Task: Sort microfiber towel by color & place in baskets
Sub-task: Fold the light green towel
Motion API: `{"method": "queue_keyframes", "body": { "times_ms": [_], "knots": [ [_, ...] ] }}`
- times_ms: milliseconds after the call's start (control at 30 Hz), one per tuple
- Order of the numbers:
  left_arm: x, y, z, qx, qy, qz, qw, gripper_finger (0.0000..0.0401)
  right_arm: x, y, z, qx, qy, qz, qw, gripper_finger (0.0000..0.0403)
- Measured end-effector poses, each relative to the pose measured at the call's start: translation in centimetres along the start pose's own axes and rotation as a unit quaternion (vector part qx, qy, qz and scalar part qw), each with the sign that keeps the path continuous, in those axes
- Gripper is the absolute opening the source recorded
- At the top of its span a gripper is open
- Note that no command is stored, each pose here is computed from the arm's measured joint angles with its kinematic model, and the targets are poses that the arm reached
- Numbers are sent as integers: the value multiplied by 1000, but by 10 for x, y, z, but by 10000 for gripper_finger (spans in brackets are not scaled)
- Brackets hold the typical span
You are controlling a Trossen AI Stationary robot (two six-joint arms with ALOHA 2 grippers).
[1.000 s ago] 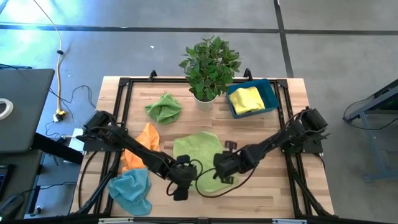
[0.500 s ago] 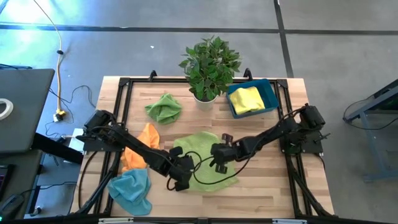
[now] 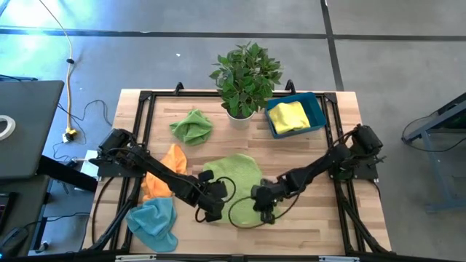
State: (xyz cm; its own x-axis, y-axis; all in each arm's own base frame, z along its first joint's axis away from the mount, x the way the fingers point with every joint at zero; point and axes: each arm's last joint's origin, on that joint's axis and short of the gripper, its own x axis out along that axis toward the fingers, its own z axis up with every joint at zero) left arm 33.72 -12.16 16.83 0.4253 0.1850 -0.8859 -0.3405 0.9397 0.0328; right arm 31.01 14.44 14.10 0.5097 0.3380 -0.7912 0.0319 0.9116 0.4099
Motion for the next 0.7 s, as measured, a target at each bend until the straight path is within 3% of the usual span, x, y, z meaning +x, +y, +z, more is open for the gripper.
{"method": "queue_keyframes", "body": {
  "times_ms": [67, 133, 300, 400, 533, 700],
  "knots": [
    [0, 1, -1, 2, -1, 10, 1000, 111, -3, 7, 0, -22, -12, 16, 1000, 78],
    [0, 2, -1, 3, 2, 15, 1000, 111, -7, 10, 2, -46, -33, -3, 998, 77],
    [0, 1, -2, -21, 7, 8, 1000, 111, -13, -6, 9, -94, -84, -139, 982, 77],
    [0, 1, -2, -51, 11, 3, 999, 110, -13, -22, 16, -117, -86, -185, 972, 77],
    [7, -1, -4, -99, 16, 7, 995, 110, -17, -45, 26, -146, -67, -216, 963, 77],
    [20, -4, -10, -153, 49, 5, 987, 110, -22, -67, 35, -140, -58, -229, 962, 77]
  ]
}}
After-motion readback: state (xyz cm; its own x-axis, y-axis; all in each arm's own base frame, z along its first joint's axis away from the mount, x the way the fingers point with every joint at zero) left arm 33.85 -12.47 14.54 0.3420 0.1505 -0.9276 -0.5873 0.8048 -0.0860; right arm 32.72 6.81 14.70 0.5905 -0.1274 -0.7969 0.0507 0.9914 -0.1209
